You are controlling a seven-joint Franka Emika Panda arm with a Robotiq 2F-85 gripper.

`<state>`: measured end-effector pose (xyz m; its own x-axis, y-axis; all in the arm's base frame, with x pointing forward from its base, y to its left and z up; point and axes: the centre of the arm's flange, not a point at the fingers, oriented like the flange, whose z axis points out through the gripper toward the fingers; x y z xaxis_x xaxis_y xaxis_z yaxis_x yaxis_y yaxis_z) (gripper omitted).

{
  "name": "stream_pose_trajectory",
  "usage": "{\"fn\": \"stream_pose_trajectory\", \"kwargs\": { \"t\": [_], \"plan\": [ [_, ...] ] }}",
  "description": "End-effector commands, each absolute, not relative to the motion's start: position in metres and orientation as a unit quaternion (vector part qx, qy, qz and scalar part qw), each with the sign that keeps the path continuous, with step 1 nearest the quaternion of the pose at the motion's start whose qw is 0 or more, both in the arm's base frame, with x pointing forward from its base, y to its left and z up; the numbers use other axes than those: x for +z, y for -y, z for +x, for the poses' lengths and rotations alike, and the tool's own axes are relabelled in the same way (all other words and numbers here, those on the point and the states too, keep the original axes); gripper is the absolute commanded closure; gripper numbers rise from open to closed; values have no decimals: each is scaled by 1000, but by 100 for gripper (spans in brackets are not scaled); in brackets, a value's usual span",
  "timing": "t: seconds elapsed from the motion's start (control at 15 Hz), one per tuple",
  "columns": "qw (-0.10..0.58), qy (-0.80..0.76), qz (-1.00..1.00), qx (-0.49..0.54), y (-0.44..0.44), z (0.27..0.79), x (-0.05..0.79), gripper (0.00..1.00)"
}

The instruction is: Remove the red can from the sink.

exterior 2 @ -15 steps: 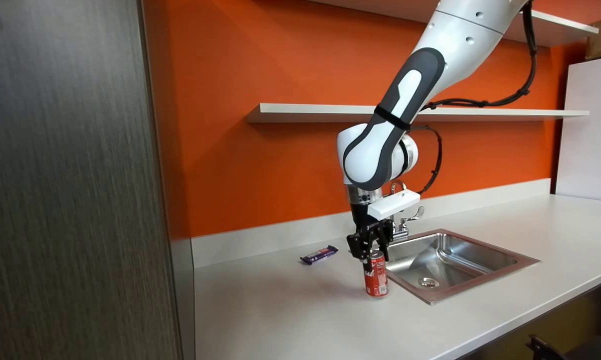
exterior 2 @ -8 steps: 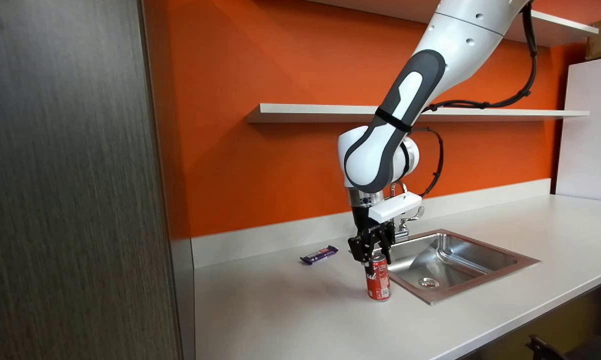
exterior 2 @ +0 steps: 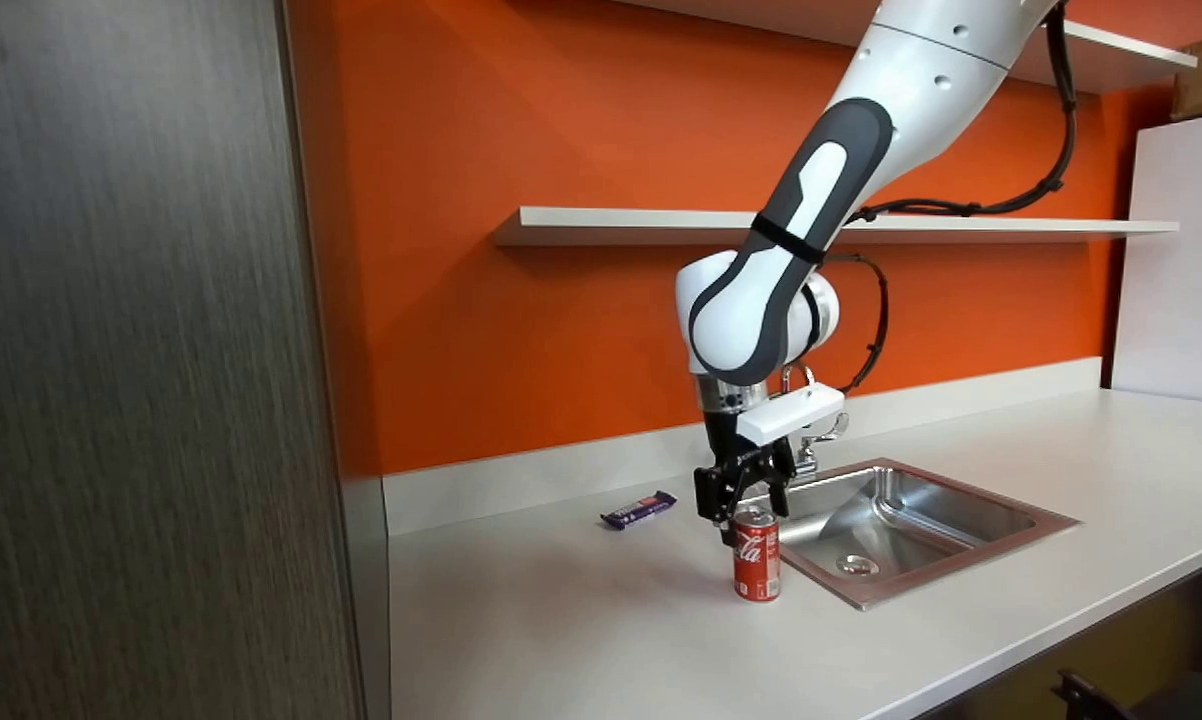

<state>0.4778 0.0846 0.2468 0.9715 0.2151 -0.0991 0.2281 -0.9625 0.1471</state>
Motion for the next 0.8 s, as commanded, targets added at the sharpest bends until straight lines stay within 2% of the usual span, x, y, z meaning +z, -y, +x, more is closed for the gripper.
{"fn": "stream_pose_trajectory", "kwargs": {
  "t": [0.0,0.27,0.53,0.6,0.73],
  "plan": [
    [88,-104,990,-21,-88,471,279,0],
    [85,-94,992,3,-88,462,316,0],
    [77,-82,994,5,-86,431,342,0],
    [79,-96,992,7,-85,461,321,0],
    [79,-95,992,10,-86,457,326,0]
  ]
}}
